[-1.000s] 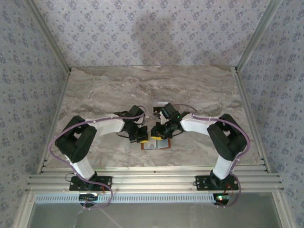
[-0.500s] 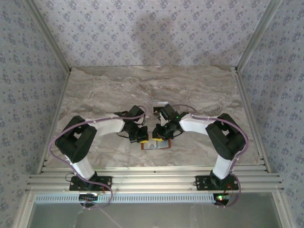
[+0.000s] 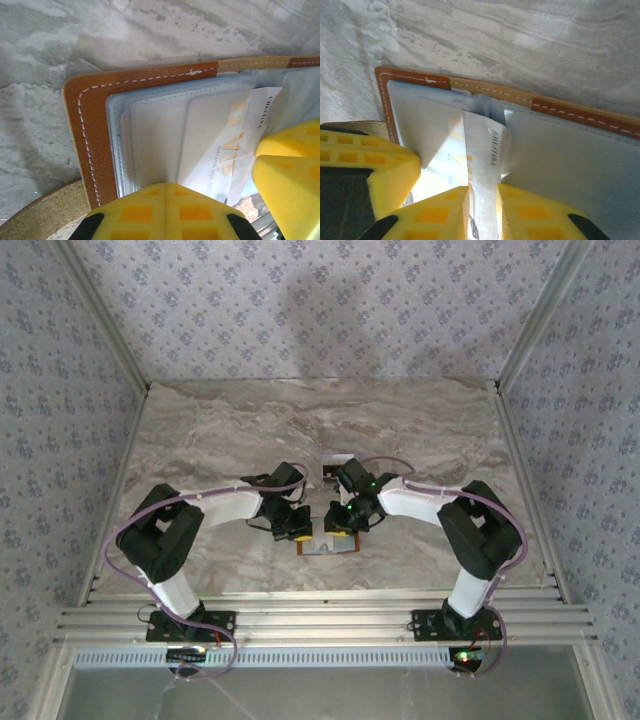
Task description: Take the credit cards out of the card holder
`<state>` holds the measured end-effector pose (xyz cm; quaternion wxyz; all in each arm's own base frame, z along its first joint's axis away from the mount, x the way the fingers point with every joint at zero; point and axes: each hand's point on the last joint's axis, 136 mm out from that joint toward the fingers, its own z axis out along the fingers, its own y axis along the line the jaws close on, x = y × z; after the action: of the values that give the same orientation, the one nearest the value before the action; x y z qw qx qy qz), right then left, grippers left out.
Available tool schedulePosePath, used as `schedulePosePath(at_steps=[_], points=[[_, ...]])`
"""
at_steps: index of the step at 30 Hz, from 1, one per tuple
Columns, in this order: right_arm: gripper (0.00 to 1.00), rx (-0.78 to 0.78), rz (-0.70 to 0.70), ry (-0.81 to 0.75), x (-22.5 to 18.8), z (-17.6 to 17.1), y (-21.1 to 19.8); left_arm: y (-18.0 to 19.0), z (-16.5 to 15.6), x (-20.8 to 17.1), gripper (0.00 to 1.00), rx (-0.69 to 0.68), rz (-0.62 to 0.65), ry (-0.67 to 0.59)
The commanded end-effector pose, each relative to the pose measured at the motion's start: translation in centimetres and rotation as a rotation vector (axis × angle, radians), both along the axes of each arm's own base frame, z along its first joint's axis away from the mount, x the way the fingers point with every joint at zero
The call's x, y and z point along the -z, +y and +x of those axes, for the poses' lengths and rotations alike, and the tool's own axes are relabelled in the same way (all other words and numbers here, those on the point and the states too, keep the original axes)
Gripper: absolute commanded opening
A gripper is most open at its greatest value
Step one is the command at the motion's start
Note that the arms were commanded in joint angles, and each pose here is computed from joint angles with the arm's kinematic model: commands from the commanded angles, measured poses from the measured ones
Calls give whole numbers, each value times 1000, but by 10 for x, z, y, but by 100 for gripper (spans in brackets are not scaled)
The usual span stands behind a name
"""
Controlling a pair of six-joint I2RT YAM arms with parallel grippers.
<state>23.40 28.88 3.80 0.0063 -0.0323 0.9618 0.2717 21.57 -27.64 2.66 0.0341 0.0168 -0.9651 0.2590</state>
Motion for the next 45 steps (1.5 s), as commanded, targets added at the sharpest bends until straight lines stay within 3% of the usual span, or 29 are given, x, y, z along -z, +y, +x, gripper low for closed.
schedulePosePath(at_steps=[1,21,38,45], points=[[23,20,13,-10,-13,0,-5,12,-7,5,6,6,65,11],[22,32,72,61,17,-4,-4,12,-6,4,6,6,70,12],[18,39,171,77,16,-3,4,13,-6,3,6,9,74,13],[13,41,179,76,16,-3,3,12,-4,1,6,13,78,7]])
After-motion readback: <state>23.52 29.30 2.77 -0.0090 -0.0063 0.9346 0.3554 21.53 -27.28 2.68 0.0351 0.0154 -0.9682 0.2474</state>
